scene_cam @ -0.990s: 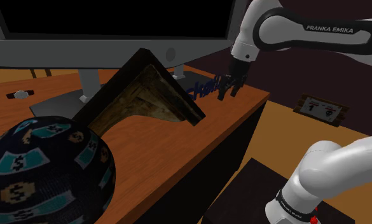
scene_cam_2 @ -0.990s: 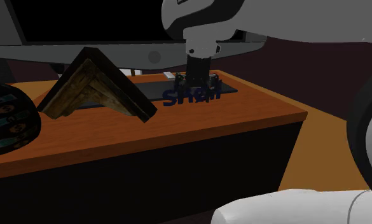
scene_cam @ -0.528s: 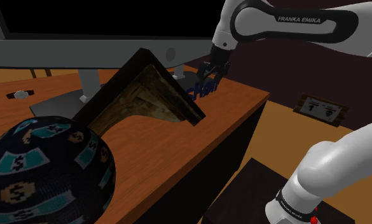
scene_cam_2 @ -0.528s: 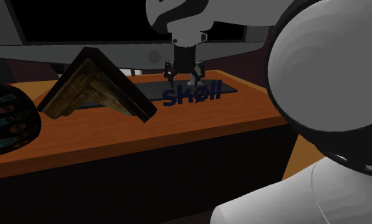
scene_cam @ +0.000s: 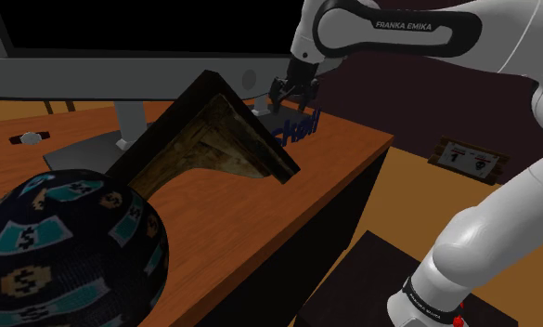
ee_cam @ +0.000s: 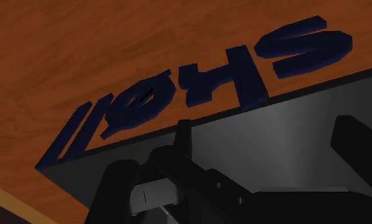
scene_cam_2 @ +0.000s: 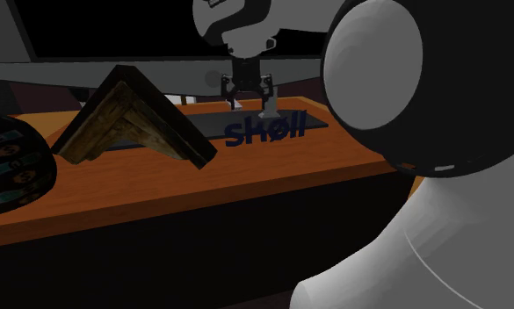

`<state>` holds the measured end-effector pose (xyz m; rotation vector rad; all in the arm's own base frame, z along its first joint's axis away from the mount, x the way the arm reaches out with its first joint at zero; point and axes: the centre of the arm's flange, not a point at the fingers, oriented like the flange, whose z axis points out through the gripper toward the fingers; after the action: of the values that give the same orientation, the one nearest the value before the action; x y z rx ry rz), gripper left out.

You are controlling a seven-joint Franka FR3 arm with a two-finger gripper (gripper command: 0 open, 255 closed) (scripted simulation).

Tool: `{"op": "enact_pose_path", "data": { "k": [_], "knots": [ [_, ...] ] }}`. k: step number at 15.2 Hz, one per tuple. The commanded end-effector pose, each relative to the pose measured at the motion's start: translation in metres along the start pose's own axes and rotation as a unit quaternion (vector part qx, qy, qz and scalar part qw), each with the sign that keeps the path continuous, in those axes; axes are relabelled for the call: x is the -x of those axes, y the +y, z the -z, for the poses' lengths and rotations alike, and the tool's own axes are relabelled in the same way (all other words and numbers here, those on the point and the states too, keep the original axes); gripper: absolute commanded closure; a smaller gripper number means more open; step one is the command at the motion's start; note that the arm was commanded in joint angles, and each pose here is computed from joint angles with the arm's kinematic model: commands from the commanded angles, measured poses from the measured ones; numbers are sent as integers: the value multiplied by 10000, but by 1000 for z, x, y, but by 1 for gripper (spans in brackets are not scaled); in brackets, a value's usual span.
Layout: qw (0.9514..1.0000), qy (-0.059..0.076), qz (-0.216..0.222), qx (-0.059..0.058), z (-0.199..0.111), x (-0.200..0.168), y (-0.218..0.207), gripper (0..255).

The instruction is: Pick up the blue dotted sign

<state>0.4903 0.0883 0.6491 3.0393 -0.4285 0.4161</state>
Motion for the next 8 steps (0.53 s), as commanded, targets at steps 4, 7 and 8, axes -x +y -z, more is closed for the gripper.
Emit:
{"op": "enact_pose_path", "data": {
  "k": [4, 7, 8],
  "knots": [
    [10000, 9, -9, 3, -27, 7, -1, 0],
    [10000, 9, -9, 4, -27, 8, 0, 255],
    [10000, 9, -9, 4, -27, 8, 0, 255]
  ]
}}
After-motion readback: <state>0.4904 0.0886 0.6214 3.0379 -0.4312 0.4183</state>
